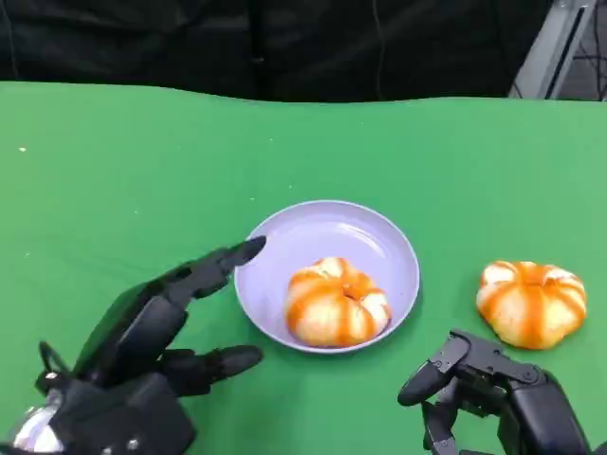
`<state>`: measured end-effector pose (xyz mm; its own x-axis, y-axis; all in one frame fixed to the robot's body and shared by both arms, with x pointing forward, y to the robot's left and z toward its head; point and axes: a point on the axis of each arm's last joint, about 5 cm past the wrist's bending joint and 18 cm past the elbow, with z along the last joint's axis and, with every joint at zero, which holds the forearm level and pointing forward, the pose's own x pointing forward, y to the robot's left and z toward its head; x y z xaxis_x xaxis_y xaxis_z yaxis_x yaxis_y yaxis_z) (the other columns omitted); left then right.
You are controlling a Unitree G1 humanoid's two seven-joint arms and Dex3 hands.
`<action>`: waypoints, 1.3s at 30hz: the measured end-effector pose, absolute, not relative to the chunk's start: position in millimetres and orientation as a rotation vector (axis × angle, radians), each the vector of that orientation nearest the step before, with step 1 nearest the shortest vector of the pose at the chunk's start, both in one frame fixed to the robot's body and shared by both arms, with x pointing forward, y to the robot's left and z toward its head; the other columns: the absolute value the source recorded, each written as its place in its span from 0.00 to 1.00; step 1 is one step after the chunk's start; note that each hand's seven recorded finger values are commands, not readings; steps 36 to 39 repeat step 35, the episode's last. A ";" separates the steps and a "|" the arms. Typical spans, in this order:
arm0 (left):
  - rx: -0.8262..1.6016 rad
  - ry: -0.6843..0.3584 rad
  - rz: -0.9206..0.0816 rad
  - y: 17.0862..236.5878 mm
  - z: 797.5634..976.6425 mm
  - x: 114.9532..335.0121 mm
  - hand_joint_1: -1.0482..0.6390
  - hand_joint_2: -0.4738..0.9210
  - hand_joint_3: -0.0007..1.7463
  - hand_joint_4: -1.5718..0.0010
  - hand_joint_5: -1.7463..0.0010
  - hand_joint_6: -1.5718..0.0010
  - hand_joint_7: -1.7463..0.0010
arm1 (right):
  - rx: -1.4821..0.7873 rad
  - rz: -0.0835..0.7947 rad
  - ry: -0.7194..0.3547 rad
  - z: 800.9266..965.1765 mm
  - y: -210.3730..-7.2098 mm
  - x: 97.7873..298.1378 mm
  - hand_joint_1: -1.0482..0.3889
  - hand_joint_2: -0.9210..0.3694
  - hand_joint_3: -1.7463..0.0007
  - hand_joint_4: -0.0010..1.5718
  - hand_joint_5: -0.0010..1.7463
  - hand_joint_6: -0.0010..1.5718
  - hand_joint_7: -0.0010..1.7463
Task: Grasp the bread from the table and place it into the plate.
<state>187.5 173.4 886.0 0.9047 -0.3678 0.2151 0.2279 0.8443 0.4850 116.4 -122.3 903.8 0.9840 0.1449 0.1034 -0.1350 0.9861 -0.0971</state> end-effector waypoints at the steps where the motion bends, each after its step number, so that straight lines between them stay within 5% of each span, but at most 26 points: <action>1: 0.418 -0.321 -0.296 175.0 884.1 181.8 0.46 1.00 0.17 0.56 0.54 0.47 0.85 | -0.090 0.138 -0.108 903.7 -122.5 115.7 0.75 0.37 0.28 0.46 0.96 0.46 0.78; 3: 0.334 -0.326 -0.254 178.0 879.1 171.6 0.52 0.97 0.25 0.48 0.40 0.38 0.73 | -0.090 0.136 -0.104 903.3 -122.7 115.0 0.75 0.37 0.28 0.45 0.96 0.46 0.78; 6: 0.209 -0.332 -0.146 181.0 870.9 154.2 0.55 0.83 0.52 0.45 0.19 0.45 0.39 | -0.090 0.134 -0.105 903.3 -122.9 114.7 0.75 0.37 0.28 0.45 0.96 0.46 0.78; 10: 0.145 -0.318 -0.057 177.2 864.3 137.0 0.57 0.75 0.67 0.47 0.03 0.50 0.17 | -0.087 0.132 -0.102 903.0 -123.5 114.2 0.74 0.37 0.28 0.44 0.95 0.46 0.77; 39: 0.088 -0.341 0.007 164.7 860.3 137.3 0.51 0.77 0.58 0.50 0.00 0.53 0.11 | -0.093 0.121 -0.097 904.8 -134.4 109.6 0.75 0.36 0.28 0.45 0.95 0.47 0.77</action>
